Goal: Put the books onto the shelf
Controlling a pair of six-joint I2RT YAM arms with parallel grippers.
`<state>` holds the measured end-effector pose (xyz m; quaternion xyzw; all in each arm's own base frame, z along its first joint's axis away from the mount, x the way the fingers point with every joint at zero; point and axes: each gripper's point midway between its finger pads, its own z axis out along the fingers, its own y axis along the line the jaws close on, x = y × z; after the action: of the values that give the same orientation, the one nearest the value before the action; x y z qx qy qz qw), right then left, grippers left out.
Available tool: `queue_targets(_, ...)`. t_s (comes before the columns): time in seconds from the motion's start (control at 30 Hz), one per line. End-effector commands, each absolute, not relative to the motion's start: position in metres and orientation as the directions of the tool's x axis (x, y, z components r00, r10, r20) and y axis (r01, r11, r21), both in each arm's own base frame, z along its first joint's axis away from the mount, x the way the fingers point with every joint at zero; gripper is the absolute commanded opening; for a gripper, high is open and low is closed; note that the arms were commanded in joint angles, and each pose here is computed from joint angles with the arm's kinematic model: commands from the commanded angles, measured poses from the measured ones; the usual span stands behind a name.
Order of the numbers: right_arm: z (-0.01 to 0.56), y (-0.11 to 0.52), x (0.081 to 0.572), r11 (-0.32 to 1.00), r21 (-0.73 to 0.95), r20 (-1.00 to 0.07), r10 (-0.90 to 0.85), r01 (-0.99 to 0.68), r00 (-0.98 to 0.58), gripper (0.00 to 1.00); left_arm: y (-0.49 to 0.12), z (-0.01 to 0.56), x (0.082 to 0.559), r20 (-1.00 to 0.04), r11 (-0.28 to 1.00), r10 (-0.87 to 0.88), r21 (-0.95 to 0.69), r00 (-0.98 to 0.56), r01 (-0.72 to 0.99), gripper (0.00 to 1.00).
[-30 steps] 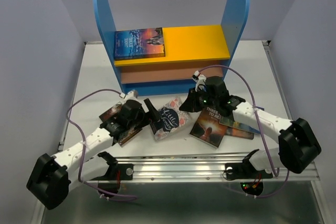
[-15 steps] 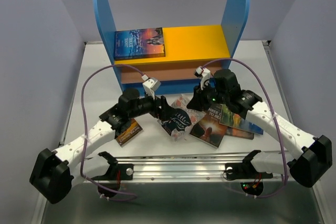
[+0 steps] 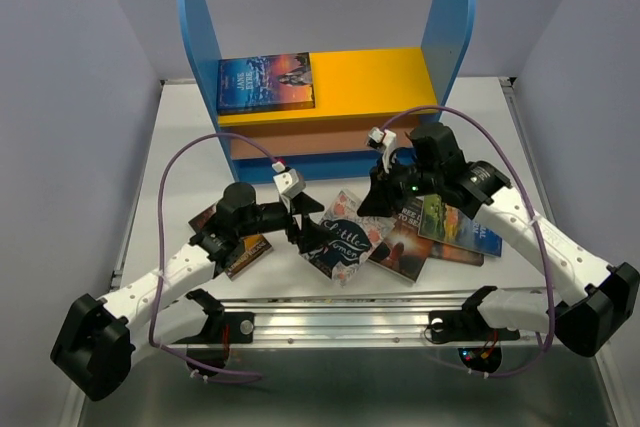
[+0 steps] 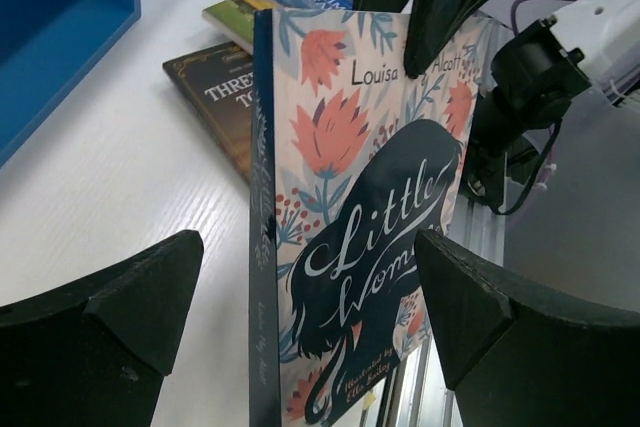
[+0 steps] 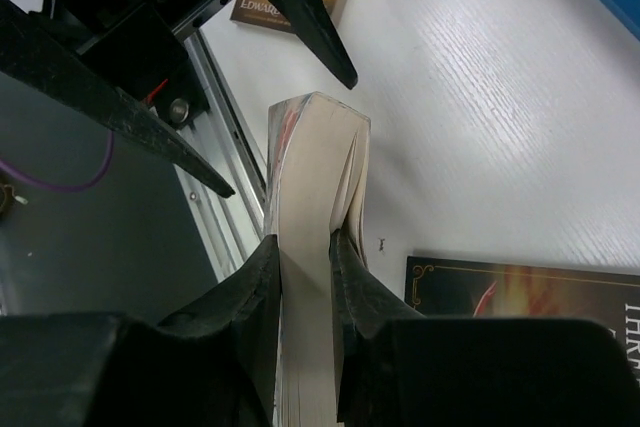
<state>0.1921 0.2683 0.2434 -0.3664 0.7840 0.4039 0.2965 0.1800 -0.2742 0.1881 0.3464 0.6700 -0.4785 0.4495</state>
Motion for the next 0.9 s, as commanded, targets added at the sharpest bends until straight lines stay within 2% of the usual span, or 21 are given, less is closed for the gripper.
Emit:
queue_targets(0.0,0.297,0.276,0.184,0.299,0.38,-0.844,-0.275,-0.875,-0.461,0.01,-0.282,0.202,0.165,-0.96,0.183,0.012,-0.272,-0.279,0.945,0.99)
queue_targets(0.17,0.306,0.282,0.19,0.278,0.362,-0.86,-0.269,-0.89,-0.434,0.01,-0.296,0.197,0.148,-0.949,0.112,0.042,-0.307,-0.313,0.945,0.99)
queue_targets(0.3,0.316,0.285,0.19,0.25,0.354,-0.872,-0.261,-0.901,-0.414,0.01,-0.296,0.2,0.147,-0.95,0.121,0.033,-0.304,-0.31,0.945,0.99)
queue_targets(0.37,0.32,0.285,0.189,0.224,0.321,-0.889,-0.265,-0.92,-0.374,0.01,-0.295,0.207,0.144,-0.954,0.109,0.019,-0.295,-0.298,0.949,0.9)
queue_targets(0.4,0.321,0.285,0.189,0.225,0.32,-0.89,-0.263,-0.92,-0.374,0.01,-0.296,0.21,0.143,-0.957,0.099,0.013,-0.287,-0.29,0.953,0.8)
queue_targets(0.43,0.322,0.285,0.19,0.229,0.317,-0.89,-0.263,-0.92,-0.372,0.01,-0.296,0.216,0.142,-0.96,0.088,0.006,-0.277,-0.279,0.957,0.48)
queue_targets(0.5,0.32,0.285,0.194,0.254,0.314,-0.888,-0.263,-0.915,-0.377,0.01,-0.297,0.223,0.144,-0.957,0.097,-0.01,-0.288,-0.288,0.953,0.06)
queue_targets(0.53,0.318,0.282,0.201,0.299,0.305,-0.885,-0.261,-0.904,-0.385,0.01,-0.298,0.228,0.146,-0.956,0.107,-0.022,-0.293,-0.292,0.95,0.0)
queue_targets(0.57,0.317,0.281,0.207,0.335,0.298,-0.884,-0.257,-0.894,-0.391,0.01,-0.298,0.229,0.152,-0.946,0.14,-0.037,-0.324,-0.322,0.936,0.0)
queue_targets(0.6,0.318,0.277,0.215,0.388,0.281,-0.885,-0.248,-0.878,-0.393,0.07,-0.298,0.231,0.155,-0.941,0.157,-0.045,-0.338,-0.336,0.928,0.0)
queue_targets(0.63,0.316,0.268,0.233,0.514,0.278,-0.875,-0.212,-0.811,-0.435,0.2,-0.299,0.237,0.164,-0.936,0.196,-0.067,-0.352,-0.345,0.915,0.0)
queue_targets(0.7,0.322,0.254,0.246,0.617,0.255,-0.882,-0.166,-0.744,-0.44,0.4,-0.299,0.245,0.17,-0.912,0.23,-0.099,-0.409,-0.397,0.883,0.0)
queue_targets(0.73,0.323,0.243,0.257,0.697,0.245,-0.885,-0.124,-0.674,-0.449,0.66,-0.297,0.259,0.174,-0.908,0.248,-0.141,-0.419,-0.395,0.874,0.0)
queue_targets(0.77,0.332,0.233,0.257,0.73,0.242,-0.895,-0.086,-0.64,-0.437,0.99,-0.296,0.266,0.176,-0.899,0.259,-0.17,-0.435,-0.403,0.862,0.0)
queue_targets(0.87,0.343,0.197,0.27,0.86,0.236,-0.911,0.033,-0.452,-0.412,1.0,-0.283,0.313,0.181,-0.867,0.296,-0.316,-0.476,-0.385,0.828,0.0)
